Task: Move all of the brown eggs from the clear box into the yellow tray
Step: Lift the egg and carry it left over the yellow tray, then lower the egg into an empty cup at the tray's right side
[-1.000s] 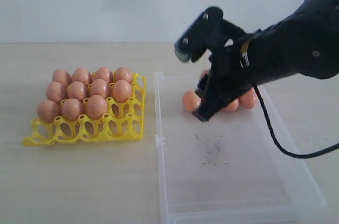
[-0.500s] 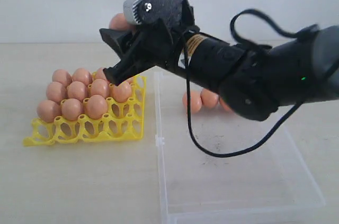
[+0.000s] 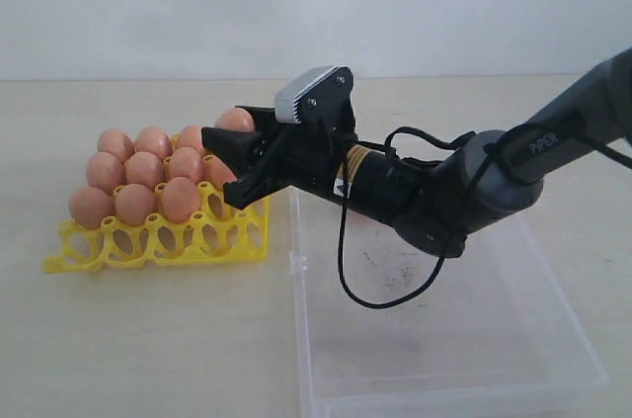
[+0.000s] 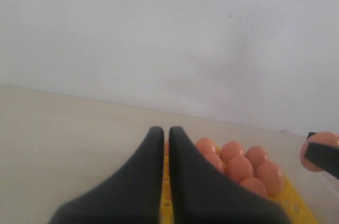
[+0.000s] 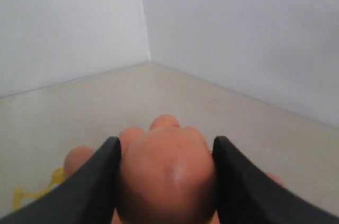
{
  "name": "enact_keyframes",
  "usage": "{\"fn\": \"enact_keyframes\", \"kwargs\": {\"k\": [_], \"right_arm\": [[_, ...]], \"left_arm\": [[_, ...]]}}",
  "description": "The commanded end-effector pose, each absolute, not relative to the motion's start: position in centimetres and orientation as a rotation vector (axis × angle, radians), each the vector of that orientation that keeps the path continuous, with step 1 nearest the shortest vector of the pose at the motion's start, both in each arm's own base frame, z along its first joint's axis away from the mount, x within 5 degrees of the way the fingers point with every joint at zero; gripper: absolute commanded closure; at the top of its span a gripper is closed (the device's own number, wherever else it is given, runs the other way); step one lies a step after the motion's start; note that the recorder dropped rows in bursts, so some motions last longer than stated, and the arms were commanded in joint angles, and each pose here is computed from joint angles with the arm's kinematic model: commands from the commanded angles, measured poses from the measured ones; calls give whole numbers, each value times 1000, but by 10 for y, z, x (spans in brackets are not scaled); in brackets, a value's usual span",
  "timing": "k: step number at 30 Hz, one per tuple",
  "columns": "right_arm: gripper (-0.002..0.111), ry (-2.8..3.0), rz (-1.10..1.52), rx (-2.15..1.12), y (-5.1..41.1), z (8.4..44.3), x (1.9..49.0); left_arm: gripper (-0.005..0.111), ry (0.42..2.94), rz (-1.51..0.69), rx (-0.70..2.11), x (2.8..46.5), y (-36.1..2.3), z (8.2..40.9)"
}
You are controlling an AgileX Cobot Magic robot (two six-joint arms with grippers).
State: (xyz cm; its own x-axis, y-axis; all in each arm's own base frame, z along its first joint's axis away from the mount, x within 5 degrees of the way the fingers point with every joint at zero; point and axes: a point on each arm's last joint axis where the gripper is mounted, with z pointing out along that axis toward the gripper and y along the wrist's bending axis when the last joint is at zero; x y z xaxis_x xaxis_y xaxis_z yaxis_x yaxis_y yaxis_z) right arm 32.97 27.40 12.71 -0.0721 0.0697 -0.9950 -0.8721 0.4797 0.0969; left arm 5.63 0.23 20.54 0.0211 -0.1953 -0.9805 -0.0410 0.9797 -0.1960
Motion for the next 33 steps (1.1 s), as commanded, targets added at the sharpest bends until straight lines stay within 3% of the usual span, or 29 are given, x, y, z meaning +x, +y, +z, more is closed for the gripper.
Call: {"fn": "enact_keyframes", "kwargs": {"k": [1,13,33], "right_arm": [[109,1409,1021,-897,282,118,333],[109,1593,944,-926,287,93,347],[109,1707,851,-953,283,82,350]], "left_arm": [[103,1542,-125,-186,56,2,207],[103,1542,-125,-186,56,2,207],[103,1542,-125,-186,56,2,207]]}}
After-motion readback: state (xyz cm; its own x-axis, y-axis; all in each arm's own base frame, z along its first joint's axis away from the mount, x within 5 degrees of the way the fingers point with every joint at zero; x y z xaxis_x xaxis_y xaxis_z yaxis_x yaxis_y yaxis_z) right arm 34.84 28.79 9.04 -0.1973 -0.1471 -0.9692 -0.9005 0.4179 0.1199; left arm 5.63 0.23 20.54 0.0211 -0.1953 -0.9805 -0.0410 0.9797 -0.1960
